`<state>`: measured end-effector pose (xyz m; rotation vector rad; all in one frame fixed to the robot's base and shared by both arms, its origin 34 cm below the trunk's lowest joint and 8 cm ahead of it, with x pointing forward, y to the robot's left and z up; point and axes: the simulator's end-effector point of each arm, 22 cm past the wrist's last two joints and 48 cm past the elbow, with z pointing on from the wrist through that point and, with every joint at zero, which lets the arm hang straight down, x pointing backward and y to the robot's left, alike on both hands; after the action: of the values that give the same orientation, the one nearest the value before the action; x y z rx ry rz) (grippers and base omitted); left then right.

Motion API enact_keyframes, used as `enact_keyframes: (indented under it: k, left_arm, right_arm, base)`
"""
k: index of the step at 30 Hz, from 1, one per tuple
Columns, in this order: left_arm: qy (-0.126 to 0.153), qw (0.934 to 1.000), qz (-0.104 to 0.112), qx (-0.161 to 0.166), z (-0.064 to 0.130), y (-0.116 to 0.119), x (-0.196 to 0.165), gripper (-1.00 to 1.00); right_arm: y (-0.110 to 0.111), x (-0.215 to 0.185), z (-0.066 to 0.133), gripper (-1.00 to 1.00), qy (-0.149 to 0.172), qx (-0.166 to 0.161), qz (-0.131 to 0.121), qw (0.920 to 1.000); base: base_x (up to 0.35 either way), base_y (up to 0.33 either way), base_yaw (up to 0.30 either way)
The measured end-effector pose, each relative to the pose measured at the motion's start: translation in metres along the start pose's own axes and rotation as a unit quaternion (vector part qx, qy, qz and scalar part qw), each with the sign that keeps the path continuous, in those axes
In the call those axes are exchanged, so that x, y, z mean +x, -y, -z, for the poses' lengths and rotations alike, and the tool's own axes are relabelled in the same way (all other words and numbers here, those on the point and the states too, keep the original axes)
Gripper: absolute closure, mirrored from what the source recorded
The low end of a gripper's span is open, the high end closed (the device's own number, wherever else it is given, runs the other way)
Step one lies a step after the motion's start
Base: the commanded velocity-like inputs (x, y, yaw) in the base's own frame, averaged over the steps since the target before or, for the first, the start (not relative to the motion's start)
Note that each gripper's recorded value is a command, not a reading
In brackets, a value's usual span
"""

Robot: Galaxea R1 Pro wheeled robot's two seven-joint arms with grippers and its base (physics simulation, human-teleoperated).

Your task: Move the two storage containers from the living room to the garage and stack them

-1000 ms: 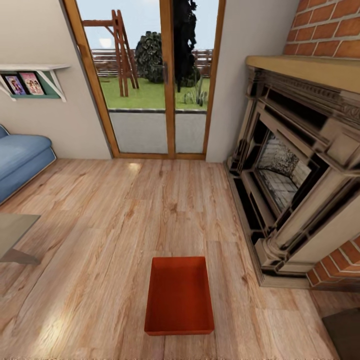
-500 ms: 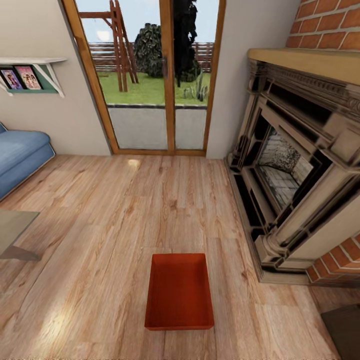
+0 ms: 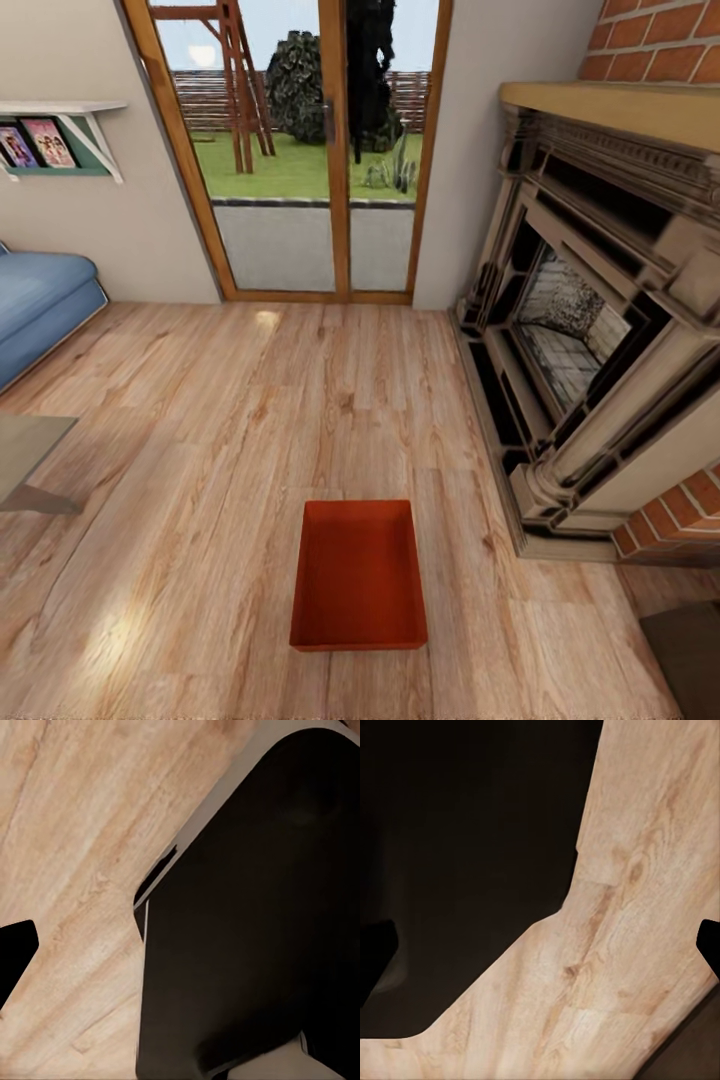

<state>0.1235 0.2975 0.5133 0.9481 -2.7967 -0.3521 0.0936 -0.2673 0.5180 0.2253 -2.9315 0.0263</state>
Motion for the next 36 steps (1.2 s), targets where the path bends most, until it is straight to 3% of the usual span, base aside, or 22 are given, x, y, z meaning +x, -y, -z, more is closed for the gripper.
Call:
enact_keyframes:
  k: [6,12,16,36]
  left_arm:
    - [-0.008,1.0,-0.003,0.005,-0.001,0.001,0.004,-1.0]
    - [-0.048,0.9962,-0.024,0.069,0.0,0.019,0.017,-1.0]
    - [-0.063,0.9938,-0.036,0.083,0.0,0.02,0.022,-1.0]
    - [-0.077,0.9932,-0.039,0.078,-0.001,0.015,0.034,-1.0]
  right_arm:
    - [-0.001,0.004,0.0,-1.0,-0.005,-0.002,0.002,1.0]
    - [-0.003,0.007,-0.001,-1.0,-0.009,-0.003,0.005,0.9999]
    - [-0.004,0.01,-0.001,-1.0,-0.013,-0.004,0.006,0.9999]
    - [-0.008,0.022,-0.001,-1.0,-0.028,-0.008,0.01,0.9995]
  base:
    - [0.0,0.0,0.0]
    - [0.0,0.0,0.0]
    - [0.0,0.0,0.0]
    - [0.0,0.0,0.0]
